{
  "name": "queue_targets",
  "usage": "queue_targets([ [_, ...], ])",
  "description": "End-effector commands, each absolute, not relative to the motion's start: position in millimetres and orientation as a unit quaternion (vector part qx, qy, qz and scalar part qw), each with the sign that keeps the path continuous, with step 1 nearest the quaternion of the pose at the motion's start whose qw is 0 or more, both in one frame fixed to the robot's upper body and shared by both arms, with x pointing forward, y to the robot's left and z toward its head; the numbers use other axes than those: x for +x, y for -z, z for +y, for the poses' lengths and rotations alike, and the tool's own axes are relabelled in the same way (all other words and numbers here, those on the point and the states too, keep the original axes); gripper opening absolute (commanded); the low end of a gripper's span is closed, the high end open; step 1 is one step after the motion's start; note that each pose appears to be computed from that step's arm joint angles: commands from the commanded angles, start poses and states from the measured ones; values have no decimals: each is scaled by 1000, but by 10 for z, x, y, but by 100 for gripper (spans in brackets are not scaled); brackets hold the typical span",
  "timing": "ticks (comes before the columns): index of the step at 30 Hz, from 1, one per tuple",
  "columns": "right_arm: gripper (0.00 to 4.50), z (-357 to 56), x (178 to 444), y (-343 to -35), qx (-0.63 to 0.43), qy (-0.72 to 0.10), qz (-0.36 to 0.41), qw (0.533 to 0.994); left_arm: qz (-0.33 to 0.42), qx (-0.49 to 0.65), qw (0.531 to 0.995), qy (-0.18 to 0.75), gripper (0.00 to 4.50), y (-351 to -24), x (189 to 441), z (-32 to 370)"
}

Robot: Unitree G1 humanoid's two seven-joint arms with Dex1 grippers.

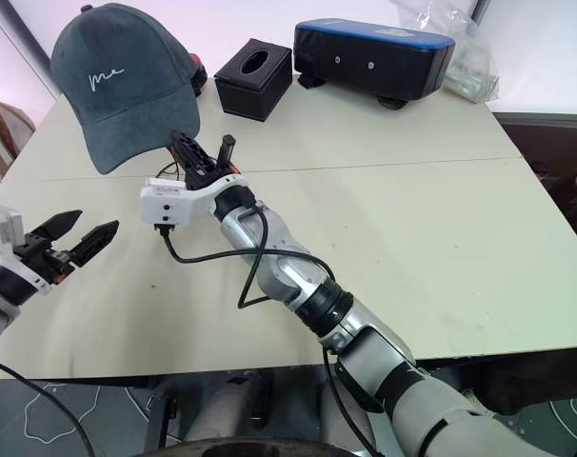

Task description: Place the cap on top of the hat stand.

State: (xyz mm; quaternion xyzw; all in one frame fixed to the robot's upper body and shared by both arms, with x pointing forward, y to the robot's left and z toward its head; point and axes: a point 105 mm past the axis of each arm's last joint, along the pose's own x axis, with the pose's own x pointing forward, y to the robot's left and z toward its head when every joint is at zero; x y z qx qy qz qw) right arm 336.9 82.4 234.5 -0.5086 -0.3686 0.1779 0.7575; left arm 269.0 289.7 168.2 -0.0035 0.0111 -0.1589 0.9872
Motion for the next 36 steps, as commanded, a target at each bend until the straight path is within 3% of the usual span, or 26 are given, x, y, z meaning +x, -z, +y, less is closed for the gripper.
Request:
queue_targets([
  [1, 5, 831, 3288, -2539, -495, -183, -401, 749, -9, 9, 987, 160, 424, -1813, 2679, 2911],
  [9, 5, 762, 3273, -2595, -497, -189, -427, 731, -5, 7, 986, 164, 424, -1796, 2679, 2892],
  [18, 5, 761, 3247, -2590, -477, -207, -425, 741, -2, 7, 987, 163, 424, -1786, 2663, 2899],
  [21, 102, 756, 3258, -2581, -472, -212, -419, 746, -2, 7, 987, 162, 424, -1786, 2661, 2901],
  [26, 345, 737, 3291, -2563, -477, -210, -413, 747, -2, 6, 987, 162, 424, -1781, 2655, 2901],
  [36, 345, 616, 3375, -2363, -488, -255, -364, 751, 0, 5, 987, 159, 424, -1777, 2629, 2910],
])
